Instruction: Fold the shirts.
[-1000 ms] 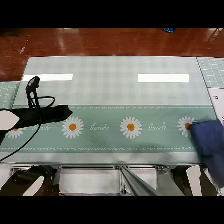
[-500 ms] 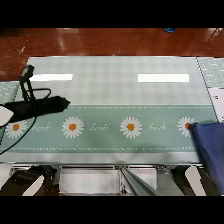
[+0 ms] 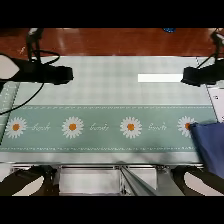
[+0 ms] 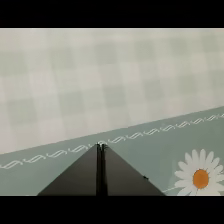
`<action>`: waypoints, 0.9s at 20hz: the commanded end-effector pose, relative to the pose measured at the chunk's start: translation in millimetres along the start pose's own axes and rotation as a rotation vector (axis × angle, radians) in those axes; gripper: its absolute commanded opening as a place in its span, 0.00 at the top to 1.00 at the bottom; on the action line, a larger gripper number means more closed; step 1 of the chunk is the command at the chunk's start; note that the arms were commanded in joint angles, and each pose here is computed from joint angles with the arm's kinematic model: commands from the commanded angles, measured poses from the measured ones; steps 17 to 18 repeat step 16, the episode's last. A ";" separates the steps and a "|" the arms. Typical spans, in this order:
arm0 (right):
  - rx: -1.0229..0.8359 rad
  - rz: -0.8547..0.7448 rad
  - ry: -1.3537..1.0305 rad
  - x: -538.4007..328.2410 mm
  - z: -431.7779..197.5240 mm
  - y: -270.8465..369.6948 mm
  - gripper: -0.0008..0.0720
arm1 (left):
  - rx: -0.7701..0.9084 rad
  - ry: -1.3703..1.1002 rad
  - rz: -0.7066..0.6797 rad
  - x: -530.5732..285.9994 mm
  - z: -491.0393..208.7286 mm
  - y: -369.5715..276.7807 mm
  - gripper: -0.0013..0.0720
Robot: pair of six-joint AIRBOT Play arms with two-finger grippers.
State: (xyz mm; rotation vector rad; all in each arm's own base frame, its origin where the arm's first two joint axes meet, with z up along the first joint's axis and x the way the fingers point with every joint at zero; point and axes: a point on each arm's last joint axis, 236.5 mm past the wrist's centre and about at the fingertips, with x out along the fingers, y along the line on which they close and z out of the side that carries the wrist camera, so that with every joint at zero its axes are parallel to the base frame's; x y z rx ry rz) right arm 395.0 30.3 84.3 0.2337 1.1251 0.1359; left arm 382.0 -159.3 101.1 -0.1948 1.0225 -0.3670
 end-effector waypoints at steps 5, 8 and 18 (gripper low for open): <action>-0.057 -0.004 0.059 19.1 -6.3 17.1 0.95 | -0.012 0.210 0.043 31.7 -35.0 15.6 0.96; -0.057 -0.004 0.059 19.1 -6.2 17.0 0.95 | -0.012 0.213 0.044 32.7 -35.5 16.1 0.96; -0.057 -0.004 0.059 19.1 -6.2 17.0 0.95 | -0.012 0.213 0.044 32.8 -35.5 16.1 0.96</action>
